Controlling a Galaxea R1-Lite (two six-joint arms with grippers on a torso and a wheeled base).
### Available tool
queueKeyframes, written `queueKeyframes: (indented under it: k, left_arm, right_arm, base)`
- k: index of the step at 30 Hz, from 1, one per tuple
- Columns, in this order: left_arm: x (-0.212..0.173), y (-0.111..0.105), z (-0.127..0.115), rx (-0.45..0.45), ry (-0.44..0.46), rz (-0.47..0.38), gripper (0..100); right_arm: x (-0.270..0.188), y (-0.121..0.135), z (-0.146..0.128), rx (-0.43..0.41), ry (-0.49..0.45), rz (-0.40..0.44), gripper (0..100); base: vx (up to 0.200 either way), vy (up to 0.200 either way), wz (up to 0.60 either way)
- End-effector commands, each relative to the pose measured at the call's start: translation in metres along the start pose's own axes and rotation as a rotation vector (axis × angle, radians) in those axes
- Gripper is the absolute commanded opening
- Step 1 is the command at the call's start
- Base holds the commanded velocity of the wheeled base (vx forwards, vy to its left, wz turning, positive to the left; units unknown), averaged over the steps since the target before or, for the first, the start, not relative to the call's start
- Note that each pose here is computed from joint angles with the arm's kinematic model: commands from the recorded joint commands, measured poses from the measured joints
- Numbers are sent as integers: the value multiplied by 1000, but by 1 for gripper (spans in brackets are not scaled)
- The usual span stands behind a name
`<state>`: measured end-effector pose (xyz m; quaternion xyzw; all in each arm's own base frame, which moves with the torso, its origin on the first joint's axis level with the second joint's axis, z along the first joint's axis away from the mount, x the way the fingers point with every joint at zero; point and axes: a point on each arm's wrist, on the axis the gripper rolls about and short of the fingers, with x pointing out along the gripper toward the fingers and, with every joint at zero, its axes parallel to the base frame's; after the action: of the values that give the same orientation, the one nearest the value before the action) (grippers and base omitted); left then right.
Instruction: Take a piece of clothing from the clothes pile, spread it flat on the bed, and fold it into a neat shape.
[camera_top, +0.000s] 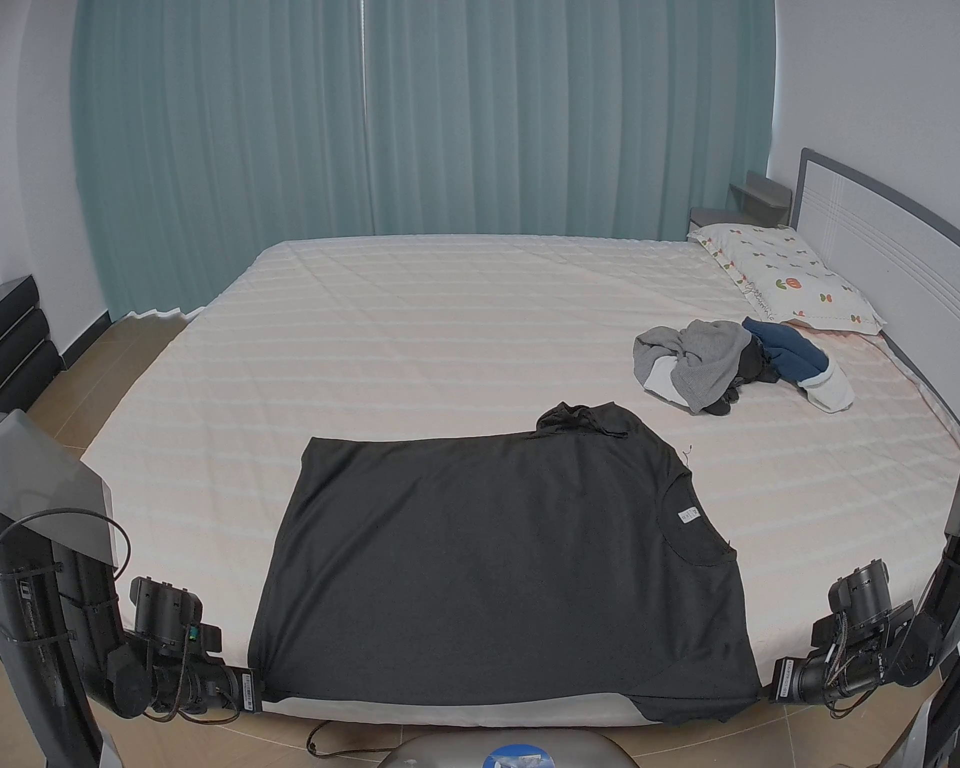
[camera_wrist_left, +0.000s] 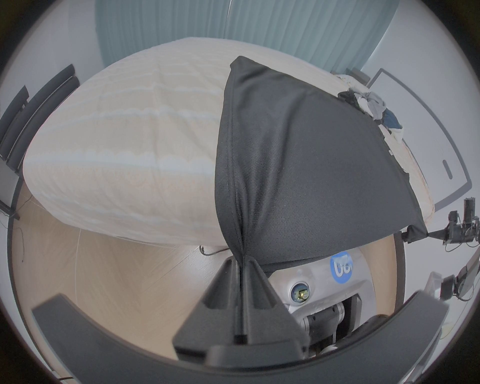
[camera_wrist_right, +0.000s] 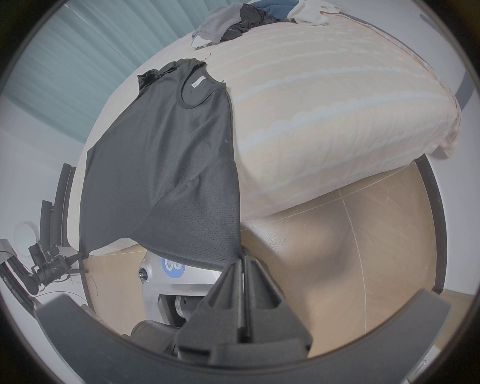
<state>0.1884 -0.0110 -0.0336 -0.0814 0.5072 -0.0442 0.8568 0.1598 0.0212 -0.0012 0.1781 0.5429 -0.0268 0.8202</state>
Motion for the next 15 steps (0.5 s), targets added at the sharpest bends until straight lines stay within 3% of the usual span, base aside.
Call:
queueKeyframes:
  k: [1, 15]
  left_arm:
    - [-8, -1, -4, 23, 25, 5, 0]
    - [-19, -5, -13, 77, 102, 51, 0]
  right_arm:
    - [-7, -1, -3, -6, -14, -12, 0]
    - [-14, -1, -12, -44, 29, -32, 0]
  base:
    - [0, 0, 0]
    - [0, 0, 0]
